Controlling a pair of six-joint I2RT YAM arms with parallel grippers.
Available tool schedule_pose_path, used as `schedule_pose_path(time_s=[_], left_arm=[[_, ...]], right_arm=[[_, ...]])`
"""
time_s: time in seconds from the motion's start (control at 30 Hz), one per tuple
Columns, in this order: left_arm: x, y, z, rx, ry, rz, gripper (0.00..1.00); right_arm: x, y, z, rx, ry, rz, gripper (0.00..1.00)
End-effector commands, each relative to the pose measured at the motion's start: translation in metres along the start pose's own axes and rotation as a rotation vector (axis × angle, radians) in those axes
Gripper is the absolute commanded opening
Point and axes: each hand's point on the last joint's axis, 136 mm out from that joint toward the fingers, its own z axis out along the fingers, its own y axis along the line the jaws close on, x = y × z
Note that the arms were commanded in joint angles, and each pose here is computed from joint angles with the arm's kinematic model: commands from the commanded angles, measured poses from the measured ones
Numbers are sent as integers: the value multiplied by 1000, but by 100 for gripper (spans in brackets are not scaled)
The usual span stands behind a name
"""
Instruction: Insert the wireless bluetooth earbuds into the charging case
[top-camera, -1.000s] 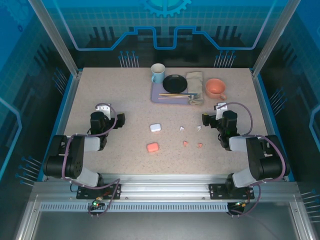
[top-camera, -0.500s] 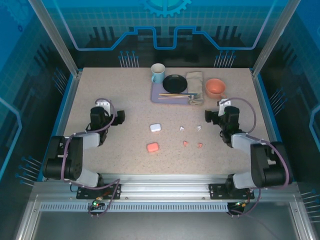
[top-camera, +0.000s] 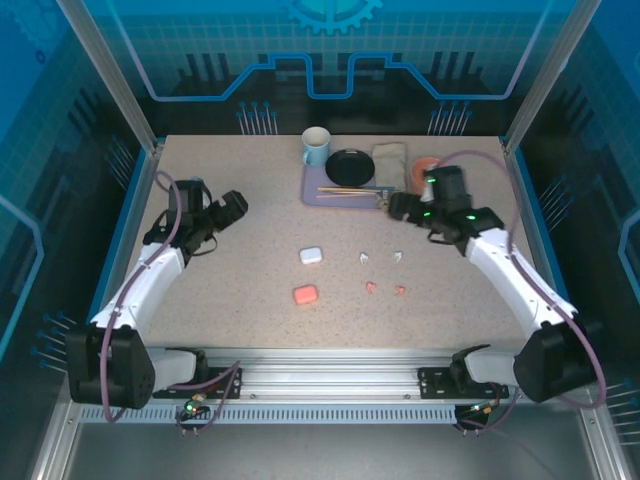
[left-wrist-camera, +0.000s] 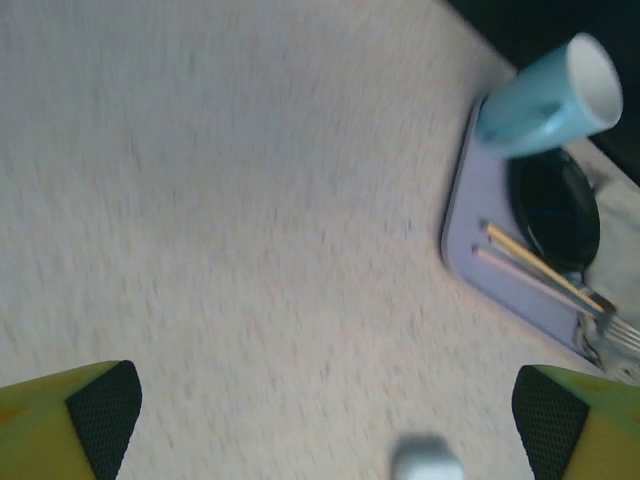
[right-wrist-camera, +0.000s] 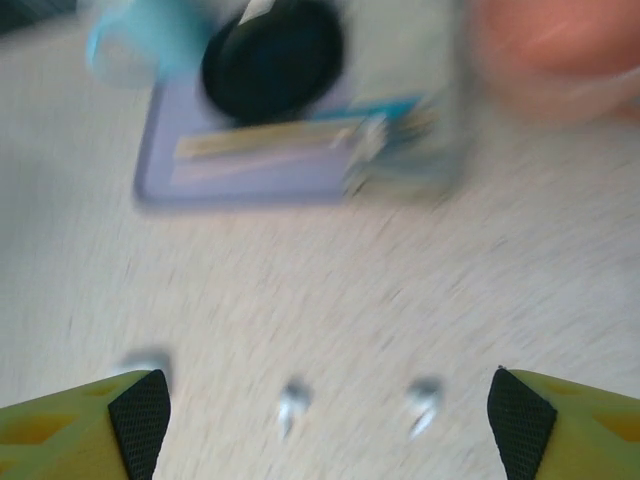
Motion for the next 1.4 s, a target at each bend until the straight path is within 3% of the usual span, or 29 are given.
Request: schedule_pose_path(time_s=[0.0,0.17,0.23,0.43,0.83,1.37], left_arm=[[54,20,-10,-47,179,-227,99],[52,17,-15,-53,188,-241,99],[46,17,-14,-79,192,-230,99],[24,19,-3,-109,200,-238,99],[10,26,-2,-101,174,-241,99],[5,23,-8,-71,150,-224,99]], right_arm=[[85,39,-1,3,319,-69,86],[154,105,23,33,488,-177,85],[172,118,35,105,524,-220,85],[214,150,63,129,592,-240,85],[227,166,101,150,615,-226,84],[229,153,129,242,622,-235,82]])
